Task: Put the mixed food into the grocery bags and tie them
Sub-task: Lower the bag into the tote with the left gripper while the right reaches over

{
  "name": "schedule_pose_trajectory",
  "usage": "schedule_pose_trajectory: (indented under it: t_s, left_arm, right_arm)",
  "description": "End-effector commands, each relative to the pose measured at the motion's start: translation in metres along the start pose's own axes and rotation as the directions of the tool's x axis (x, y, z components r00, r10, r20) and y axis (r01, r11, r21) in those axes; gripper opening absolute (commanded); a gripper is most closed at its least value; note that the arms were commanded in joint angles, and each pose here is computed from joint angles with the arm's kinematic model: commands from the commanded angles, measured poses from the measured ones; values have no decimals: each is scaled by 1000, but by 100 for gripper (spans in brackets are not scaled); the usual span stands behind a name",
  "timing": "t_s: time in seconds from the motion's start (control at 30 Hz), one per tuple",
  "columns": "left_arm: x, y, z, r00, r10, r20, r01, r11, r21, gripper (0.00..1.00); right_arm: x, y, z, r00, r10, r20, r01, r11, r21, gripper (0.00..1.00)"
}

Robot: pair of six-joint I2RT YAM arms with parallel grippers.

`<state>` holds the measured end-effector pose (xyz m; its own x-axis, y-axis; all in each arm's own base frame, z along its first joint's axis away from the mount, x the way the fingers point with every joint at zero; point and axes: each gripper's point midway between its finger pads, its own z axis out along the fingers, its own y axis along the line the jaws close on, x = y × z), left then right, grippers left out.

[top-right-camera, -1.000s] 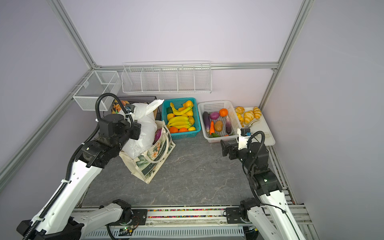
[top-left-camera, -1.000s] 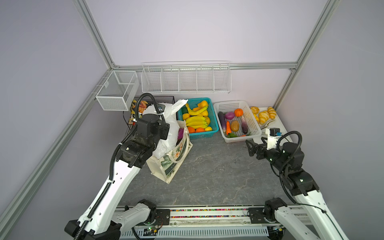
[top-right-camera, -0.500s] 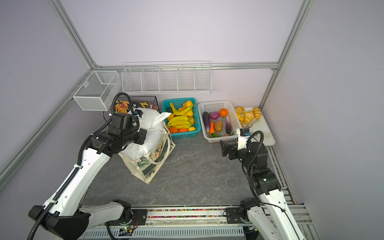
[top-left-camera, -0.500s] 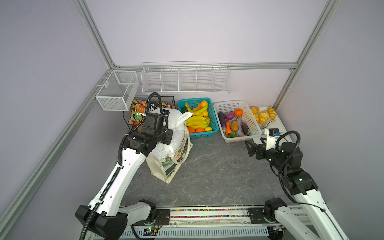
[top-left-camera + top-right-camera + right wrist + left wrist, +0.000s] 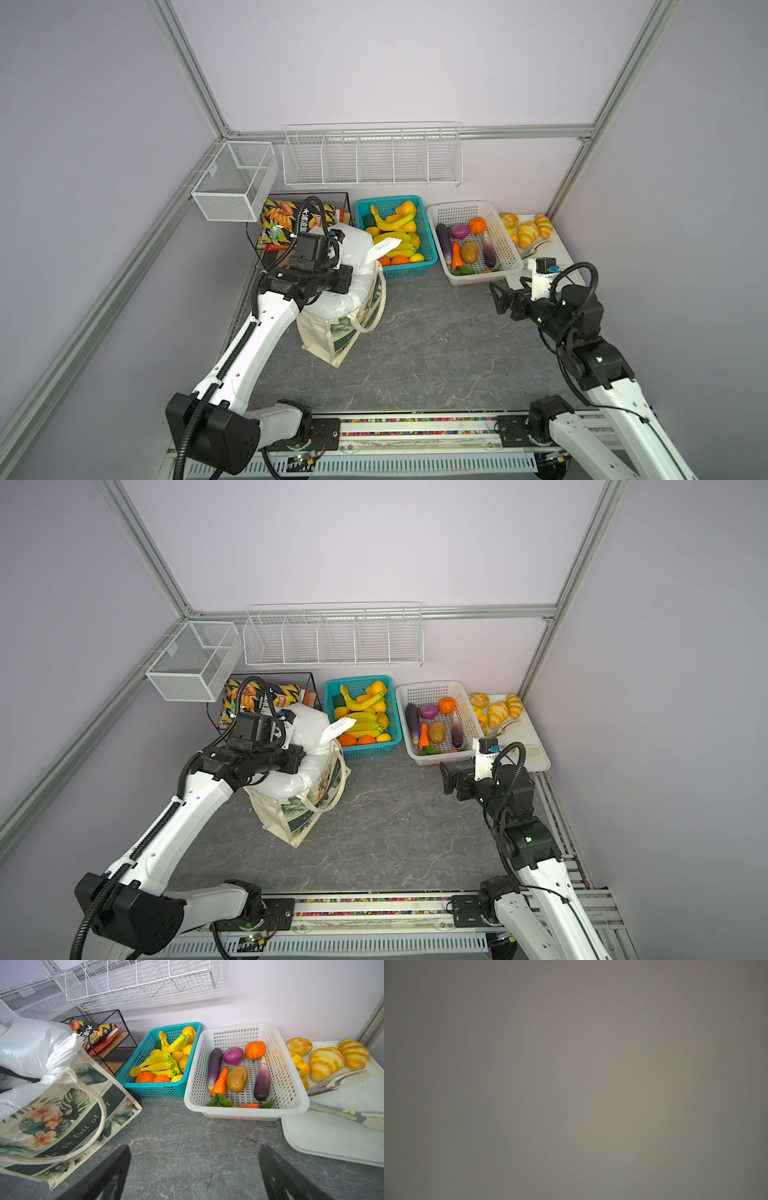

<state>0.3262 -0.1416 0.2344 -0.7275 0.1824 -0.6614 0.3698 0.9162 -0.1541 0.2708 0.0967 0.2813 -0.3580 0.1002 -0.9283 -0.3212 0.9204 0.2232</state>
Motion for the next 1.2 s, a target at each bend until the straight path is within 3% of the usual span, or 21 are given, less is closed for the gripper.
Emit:
schedule_pose_trajectory:
  t_s: [0.0, 0.1, 0.2, 0.3, 0.4, 0.63, 0.83, 1.0, 1.17]
  left_arm:
    - [88, 12, 36, 939, -95, -331, 90, 995, -30, 0]
    - [98, 11, 40, 923, -105, -369, 103, 994, -23, 0]
    - [88, 5, 31, 941, -112, -319, 119, 993, 2, 0]
    - [70, -3, 16, 964, -121, -238, 134, 990, 37, 0]
    - [67, -7, 7, 970, -130, -205, 144, 988, 60, 0]
    - [60, -8, 1, 977, -155, -146, 166, 984, 64, 0]
    - [53, -7, -3, 984, -142, -104, 148, 987, 58, 0]
    - [50, -9, -3, 987, -132, -89, 139, 987, 75, 0]
    - [49, -10, -6, 990, -121, -74, 127, 988, 83, 0]
  right_arm:
    - [0, 4, 2, 1000, 7, 14, -7, 1000, -25, 99]
    - [1, 4, 3, 1000, 14, 10, -14, 1000, -28, 99]
    - [-2, 18, 7, 999, 39, 8, -38, 994, -100, 99]
    - [-2, 51, 18, 998, 59, -36, -66, 969, -238, 99]
    - [6, 90, 34, 993, 5, -115, -41, 947, -318, 98]
    - [27, 216, 65, 964, -57, -259, -104, 816, -568, 100]
    - [30, 258, 95, 942, -29, -333, -160, 837, -524, 97]
    - [42, 262, 131, 924, -35, -380, -138, 898, -418, 87]
    - [56, 272, 155, 902, -58, -429, -132, 907, -399, 72]
